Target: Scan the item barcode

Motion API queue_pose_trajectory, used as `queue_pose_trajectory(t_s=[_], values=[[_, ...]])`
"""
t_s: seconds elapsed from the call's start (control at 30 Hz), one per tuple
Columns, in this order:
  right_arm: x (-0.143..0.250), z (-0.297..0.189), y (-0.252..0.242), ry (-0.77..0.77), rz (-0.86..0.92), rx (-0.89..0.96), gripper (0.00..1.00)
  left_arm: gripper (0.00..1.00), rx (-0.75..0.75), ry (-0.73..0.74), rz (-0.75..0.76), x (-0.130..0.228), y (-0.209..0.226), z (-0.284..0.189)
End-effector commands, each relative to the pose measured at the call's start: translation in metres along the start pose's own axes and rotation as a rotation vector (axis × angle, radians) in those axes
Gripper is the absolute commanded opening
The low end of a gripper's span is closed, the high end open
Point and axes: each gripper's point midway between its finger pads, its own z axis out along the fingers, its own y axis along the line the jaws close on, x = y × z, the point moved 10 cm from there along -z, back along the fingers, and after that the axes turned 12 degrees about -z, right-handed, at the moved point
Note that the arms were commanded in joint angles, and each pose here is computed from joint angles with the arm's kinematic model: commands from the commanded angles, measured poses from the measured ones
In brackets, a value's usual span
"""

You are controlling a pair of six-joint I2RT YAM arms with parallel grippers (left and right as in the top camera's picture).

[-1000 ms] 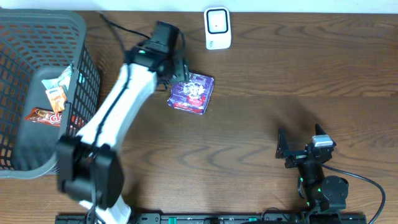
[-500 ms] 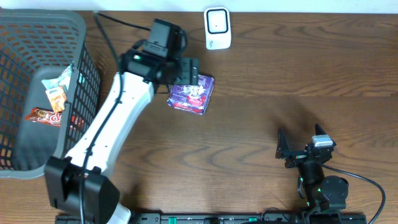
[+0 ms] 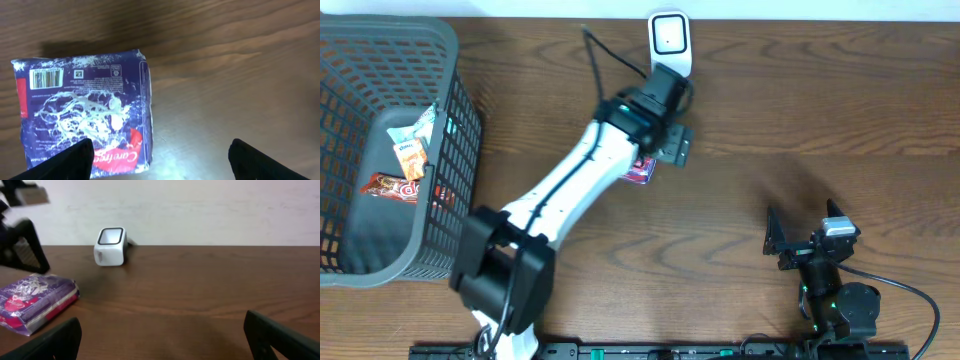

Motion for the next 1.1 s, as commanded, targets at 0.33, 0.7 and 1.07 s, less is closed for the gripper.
queue_pose_trajectory(t_s=[0.33,0.7,1.07], values=[[0.001,0.000,0.001,-0.002,-0.015,-0.006,0.99,0.85,-0.328,0.019,0.087,0.030,-0.005,0.087],[0.001,0.000,0.001,-0.002,-0.015,-0.006,0.99,0.44,-0.383,0.027,0.089,0.035,-0.001,0.101],[0.001,0.000,0.001,-0.002,-0.015,-0.006,0.99,0.07,-0.345,-0.034,0.003,0.018,-0.008,0.063]])
